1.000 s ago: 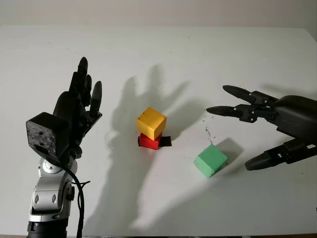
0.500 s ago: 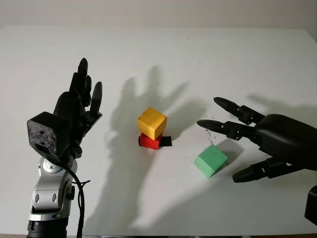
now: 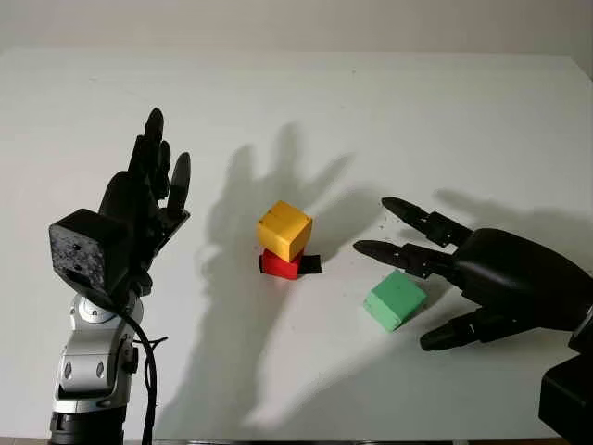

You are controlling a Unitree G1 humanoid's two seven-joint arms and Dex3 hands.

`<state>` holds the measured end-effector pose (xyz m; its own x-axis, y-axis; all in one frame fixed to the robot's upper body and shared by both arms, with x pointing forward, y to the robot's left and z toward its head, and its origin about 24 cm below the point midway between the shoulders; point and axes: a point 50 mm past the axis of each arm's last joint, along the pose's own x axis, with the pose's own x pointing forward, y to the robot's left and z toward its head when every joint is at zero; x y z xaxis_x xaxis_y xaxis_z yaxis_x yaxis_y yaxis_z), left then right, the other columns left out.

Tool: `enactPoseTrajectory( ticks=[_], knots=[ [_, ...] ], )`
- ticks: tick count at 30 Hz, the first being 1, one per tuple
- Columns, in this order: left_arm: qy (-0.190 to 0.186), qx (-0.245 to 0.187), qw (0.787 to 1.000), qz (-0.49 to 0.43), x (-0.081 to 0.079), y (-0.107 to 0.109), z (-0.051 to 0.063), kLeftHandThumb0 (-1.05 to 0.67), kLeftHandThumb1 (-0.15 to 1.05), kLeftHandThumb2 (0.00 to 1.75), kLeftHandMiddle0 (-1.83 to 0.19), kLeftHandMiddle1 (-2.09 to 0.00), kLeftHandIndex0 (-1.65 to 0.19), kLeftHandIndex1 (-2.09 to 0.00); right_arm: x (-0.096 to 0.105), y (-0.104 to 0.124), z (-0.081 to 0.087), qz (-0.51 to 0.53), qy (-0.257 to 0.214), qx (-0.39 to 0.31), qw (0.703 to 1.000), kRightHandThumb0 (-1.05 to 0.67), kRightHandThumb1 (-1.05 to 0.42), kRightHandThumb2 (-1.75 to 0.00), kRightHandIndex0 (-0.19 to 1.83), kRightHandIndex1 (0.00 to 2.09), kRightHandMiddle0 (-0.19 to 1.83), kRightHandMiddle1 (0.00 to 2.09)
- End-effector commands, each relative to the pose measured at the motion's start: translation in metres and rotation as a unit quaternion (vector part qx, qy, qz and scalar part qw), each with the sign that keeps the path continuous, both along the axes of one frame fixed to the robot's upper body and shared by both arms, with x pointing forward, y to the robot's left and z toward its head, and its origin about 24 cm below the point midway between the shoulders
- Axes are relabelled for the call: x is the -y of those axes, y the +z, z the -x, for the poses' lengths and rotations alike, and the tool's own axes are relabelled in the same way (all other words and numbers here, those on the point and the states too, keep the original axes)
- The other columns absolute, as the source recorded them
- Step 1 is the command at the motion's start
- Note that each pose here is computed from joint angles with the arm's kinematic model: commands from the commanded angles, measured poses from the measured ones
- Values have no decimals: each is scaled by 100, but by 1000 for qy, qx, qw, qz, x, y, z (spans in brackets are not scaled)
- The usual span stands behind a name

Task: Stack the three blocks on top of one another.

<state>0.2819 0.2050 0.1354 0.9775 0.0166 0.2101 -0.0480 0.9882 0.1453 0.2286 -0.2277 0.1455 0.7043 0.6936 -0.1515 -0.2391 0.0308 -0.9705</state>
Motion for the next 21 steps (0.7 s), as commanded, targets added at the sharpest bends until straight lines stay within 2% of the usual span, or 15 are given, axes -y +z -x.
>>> enactPoseTrajectory(
  ticks=[1,8,14,15,18,21],
  knots=[
    [0,5,1000,-1,-1,2,1,-68,105,58,7,-5,7,-5,-2,-2,-2,-9,8,8,1000,-51,-93,-5,-15,6,27,10],
    [-2,3,1000,6,-1,1,3,-66,105,58,7,-5,9,-5,2,-7,-7,-12,-1,13,1000,-44,-98,-7,-8,8,41,19],
    [-5,6,1000,1,-1,0,3,-64,105,60,9,-5,10,-4,5,-9,-11,-8,-6,19,1000,-43,-102,-7,-6,7,42,24],
    [-3,6,1000,3,-1,0,3,-64,105,60,8,-5,9,-5,5,-9,-11,-12,-6,19,1000,-42,-103,-6,-5,6,38,35],
    [0,5,1000,-1,-1,0,3,-65,105,60,7,-6,8,-5,5,-9,-12,-18,-4,17,1000,-41,-103,-6,-4,6,10,100],
    [2,5,1000,-3,-2,1,3,-65,105,60,7,-6,7,-6,5,-9,-13,-22,-3,15,1000,-40,-105,-8,-3,6,3,120]
  ],
)
